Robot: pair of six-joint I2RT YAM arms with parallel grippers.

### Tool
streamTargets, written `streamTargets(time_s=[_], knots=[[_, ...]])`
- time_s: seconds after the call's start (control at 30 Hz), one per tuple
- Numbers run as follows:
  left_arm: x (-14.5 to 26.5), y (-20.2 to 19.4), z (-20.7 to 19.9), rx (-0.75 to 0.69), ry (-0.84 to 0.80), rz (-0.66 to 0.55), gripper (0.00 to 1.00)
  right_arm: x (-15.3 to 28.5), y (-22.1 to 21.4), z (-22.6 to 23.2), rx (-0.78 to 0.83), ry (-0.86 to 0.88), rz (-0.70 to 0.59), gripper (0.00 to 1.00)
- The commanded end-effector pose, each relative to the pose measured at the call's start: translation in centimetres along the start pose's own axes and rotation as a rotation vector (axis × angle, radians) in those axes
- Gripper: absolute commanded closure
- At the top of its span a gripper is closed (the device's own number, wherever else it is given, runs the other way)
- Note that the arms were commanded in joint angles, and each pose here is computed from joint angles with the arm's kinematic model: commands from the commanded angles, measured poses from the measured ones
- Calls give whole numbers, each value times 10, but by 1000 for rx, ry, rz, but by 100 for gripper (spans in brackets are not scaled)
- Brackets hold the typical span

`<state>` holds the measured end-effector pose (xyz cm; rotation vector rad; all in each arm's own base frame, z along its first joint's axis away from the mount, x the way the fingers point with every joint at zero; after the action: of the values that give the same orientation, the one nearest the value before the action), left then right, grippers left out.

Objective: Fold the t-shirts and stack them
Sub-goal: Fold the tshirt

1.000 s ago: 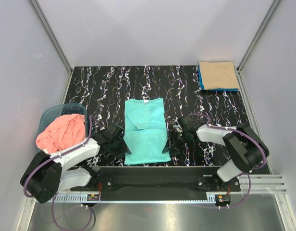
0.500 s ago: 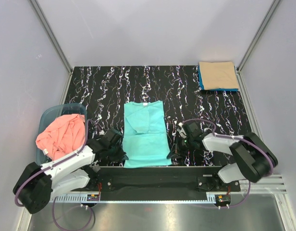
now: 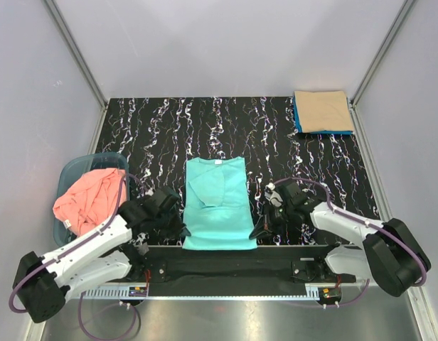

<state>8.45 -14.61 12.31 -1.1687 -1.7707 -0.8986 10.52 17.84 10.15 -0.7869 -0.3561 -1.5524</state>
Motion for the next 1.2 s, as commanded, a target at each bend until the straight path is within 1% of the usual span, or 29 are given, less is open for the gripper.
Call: streamTargets(time_s=[0.0,0.17,0.27,0.37,0.4,0.47,0.57,0.77,0.93,1.17], knots=[[23,14,-19,-40,9,-52,100,12,3,28,40,26,18,100],[36,30,-42,-81,19,-73,100,18,15,49,39,23,41,100],[29,39,-45,-80,45,-46,100,23,26,59,20,36,48,100],[27,53,-47,-43,16,-52,100,26,39,67,5,56,58,100],[28,61,-45,-15,12,-63,100,26,45,70,-5,62,59,100],[28,70,-47,-14,-8,-69,100,27,52,75,-17,87,76,100],[29,95,-48,25,-24,-84,100,26,68,80,-47,104,90,100],[29,131,-66,12,-65,-92,100,31,97,94,-62,151,86,100],[27,154,-75,-1,-89,-97,100,34,126,101,-97,186,84,100],[19,191,-81,37,-107,-88,100,40,163,106,-149,233,90,100]])
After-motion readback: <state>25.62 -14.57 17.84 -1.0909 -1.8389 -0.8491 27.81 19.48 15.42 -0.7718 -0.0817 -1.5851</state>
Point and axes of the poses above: each gripper's point midway between its finger pads, its own x axis back along the fingers, its own z axis along the line the jaws close on, y = z × x, the point moved 7 cm from there along x, back along the fingers, and after that the axes turned 9 degrees about -x, right-handed, at the moved point
